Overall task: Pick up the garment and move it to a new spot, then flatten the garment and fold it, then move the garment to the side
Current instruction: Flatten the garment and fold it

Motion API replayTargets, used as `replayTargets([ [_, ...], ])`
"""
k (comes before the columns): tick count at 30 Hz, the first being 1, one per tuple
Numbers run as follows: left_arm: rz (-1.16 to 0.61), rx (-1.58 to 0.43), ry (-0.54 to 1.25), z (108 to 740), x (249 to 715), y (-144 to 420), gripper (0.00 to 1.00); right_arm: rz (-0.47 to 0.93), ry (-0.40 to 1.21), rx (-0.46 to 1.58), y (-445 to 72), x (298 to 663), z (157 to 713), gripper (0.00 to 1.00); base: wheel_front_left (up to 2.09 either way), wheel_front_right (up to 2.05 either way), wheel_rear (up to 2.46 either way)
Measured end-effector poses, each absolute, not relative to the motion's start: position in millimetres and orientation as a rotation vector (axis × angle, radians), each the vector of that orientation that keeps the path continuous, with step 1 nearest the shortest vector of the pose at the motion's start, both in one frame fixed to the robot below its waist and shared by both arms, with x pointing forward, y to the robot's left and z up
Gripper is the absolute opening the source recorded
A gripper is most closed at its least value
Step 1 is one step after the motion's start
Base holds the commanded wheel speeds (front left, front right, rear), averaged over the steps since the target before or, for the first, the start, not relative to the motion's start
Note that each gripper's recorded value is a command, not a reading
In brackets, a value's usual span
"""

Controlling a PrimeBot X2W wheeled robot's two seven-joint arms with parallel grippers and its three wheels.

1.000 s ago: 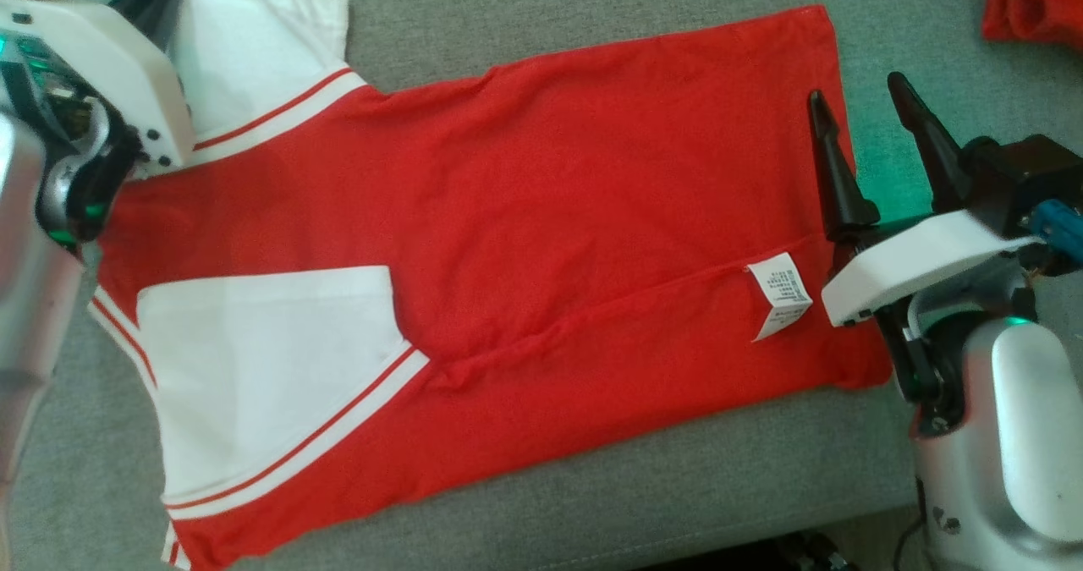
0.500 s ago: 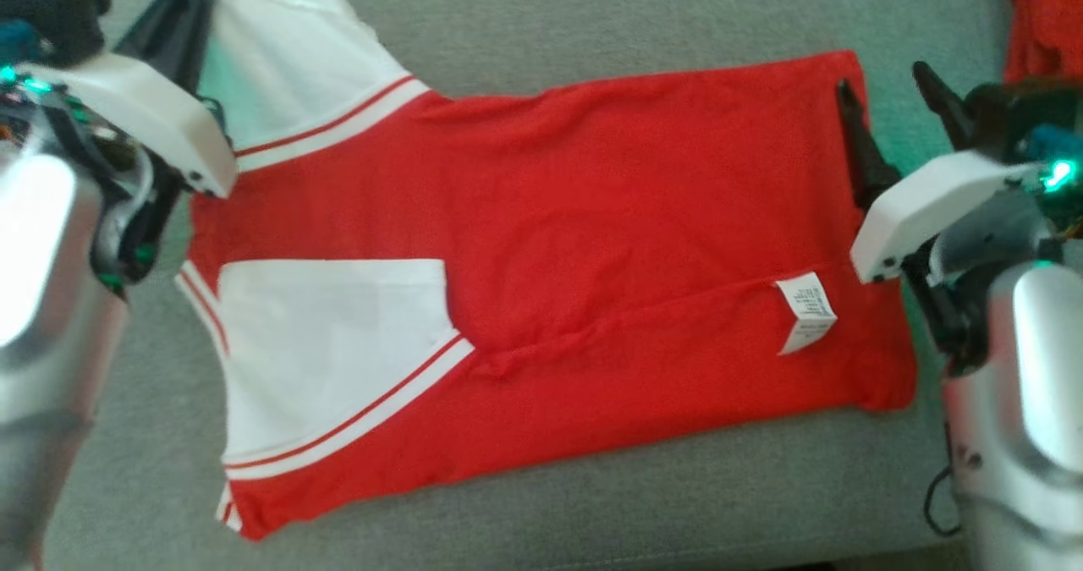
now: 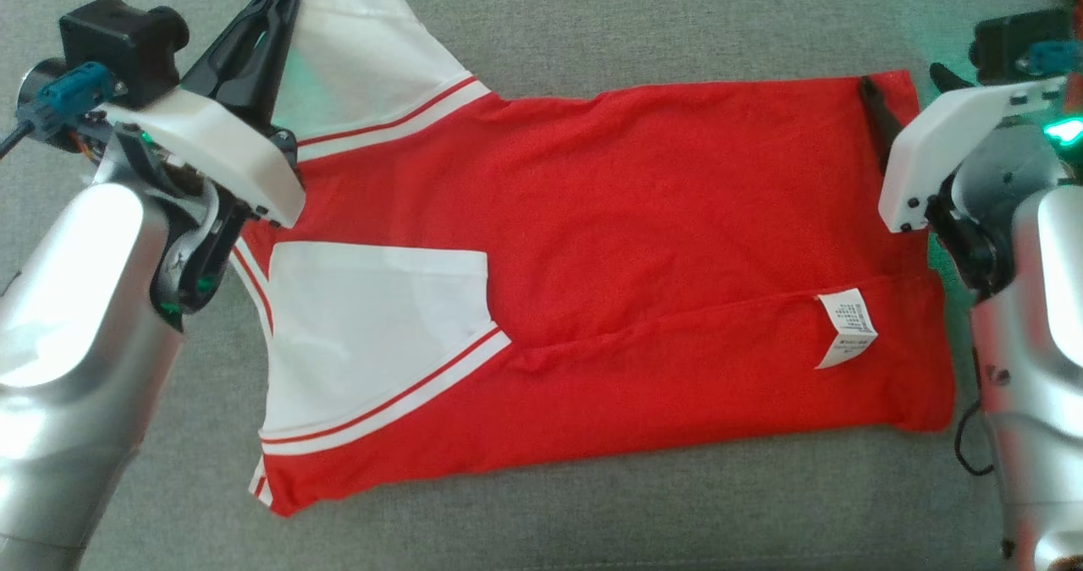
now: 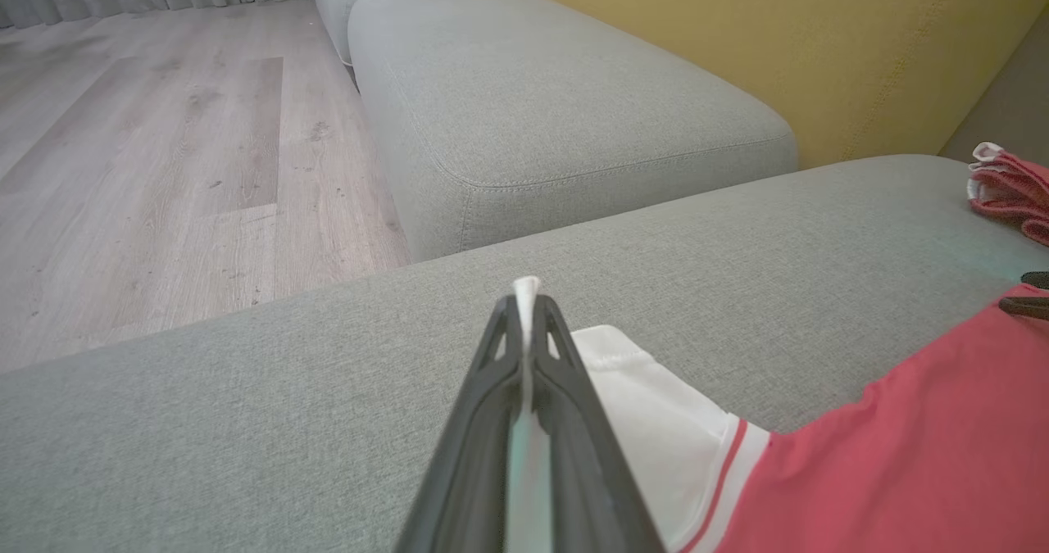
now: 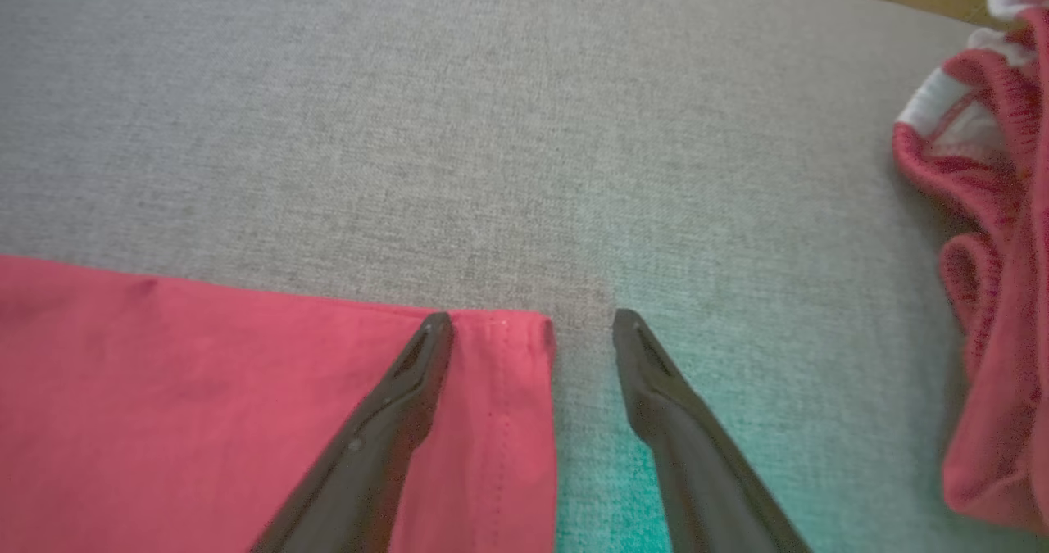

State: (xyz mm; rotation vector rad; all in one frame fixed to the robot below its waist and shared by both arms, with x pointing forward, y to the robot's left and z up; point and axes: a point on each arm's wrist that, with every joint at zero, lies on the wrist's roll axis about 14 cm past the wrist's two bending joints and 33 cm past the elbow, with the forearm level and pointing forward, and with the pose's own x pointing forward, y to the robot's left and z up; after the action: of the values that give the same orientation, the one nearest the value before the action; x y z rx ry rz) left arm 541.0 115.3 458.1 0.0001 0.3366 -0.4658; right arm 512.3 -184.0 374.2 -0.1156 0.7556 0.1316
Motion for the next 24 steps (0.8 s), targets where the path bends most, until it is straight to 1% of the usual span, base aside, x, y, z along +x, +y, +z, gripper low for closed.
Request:
replayTargets([
  [1, -0.467, -0.001, 0.334, 458, 541, 115, 0.00, 0.136, 0.771, -0.124, -184, 512, 372, 0.98, 0.00, 0.00, 0.00],
  [2, -0.467, -0.001, 0.334, 458, 541, 115, 0.00, 0.136, 0.771, -0.124, -184, 512, 372, 0.84, 0.00, 0.00, 0.00],
  [4, -0.470, -0.002, 0.328, 460, 541, 114, 0.00, 0.153, 0.798, -0.123, -180, 511, 370, 0.45, 0.00, 0.00, 0.00],
  [5, -0.472, -0.003, 0.327, 460, 541, 113, 0.00, 0.165, 0.811, -0.115, -176, 510, 370, 0.36, 0.00, 0.00, 0.00],
  [6, -0.474, -0.003, 0.324, 461, 541, 112, 0.00, 0.175, 0.821, -0.103, -174, 509, 370, 0.33, 0.00, 0.00, 0.00],
  [8, -0.478, -0.004, 0.319, 462, 541, 111, 0.00, 0.185, 0.824, -0.097, -173, 509, 371, 0.15, 0.00, 0.00, 0.00],
  [9, -0.480, -0.004, 0.318, 462, 541, 110, 0.00, 0.183, 0.813, -0.098, -174, 510, 373, 0.00, 0.00, 0.00, 0.00],
  [11, -0.485, -0.005, 0.306, 466, 541, 108, 0.00, 0.177, 0.731, -0.086, -175, 517, 383, 0.00, 0.00, 0.00, 0.00],
  [17, -0.491, 0.000, 0.290, 473, 532, 111, 0.00, 0.187, 0.590, -0.070, -170, 527, 406, 0.00, 0.00, 0.00, 0.00],
  [21, -0.497, -0.019, 0.255, 486, 520, 111, 0.00, 0.194, 0.517, -0.065, -166, 529, 423, 0.00, 0.00, 0.00, 0.00],
  [24, -0.498, -0.045, 0.228, 496, 505, 111, 0.00, 0.190, 0.492, -0.056, -166, 521, 427, 0.00, 0.00, 0.00, 0.00],
])
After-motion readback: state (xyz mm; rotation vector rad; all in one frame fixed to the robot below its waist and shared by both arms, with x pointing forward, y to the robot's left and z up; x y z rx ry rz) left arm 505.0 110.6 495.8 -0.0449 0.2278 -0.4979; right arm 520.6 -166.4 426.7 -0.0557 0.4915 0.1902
